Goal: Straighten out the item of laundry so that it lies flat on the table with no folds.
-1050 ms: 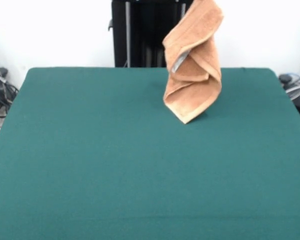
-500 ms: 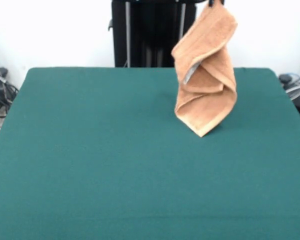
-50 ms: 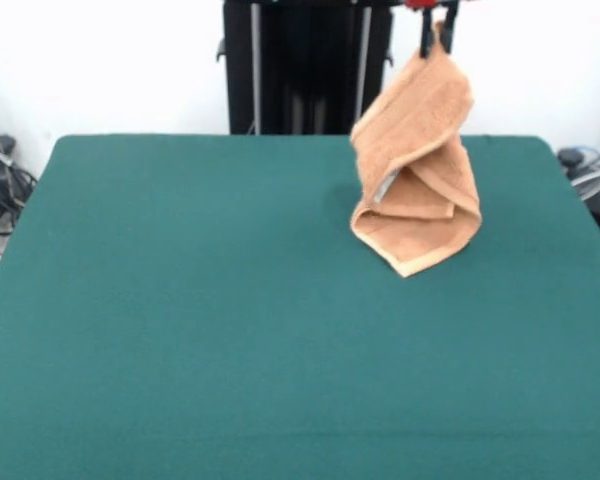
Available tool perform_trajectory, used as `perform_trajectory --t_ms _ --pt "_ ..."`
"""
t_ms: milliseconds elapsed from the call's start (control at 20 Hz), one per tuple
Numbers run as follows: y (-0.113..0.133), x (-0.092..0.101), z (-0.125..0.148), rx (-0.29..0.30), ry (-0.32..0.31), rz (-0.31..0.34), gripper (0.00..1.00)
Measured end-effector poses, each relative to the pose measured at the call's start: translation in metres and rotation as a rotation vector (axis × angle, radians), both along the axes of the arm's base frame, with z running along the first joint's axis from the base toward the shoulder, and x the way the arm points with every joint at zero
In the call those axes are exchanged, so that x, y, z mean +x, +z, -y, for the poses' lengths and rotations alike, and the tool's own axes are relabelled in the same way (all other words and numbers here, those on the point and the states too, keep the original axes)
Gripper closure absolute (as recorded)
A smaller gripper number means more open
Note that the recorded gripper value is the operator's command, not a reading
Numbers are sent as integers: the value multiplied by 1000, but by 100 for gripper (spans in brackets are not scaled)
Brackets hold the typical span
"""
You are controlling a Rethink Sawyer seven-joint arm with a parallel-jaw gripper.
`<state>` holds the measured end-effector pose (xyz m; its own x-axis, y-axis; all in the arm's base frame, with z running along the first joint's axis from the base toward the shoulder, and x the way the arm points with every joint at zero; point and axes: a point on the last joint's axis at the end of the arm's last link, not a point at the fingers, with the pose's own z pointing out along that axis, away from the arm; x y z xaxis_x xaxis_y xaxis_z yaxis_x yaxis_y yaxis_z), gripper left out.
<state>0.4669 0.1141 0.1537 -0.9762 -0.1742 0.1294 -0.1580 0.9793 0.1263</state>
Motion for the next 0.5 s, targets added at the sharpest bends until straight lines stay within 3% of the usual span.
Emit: perform_trajectory --t_ms 500 --pt "-17 23 2 9 8 -4 100"
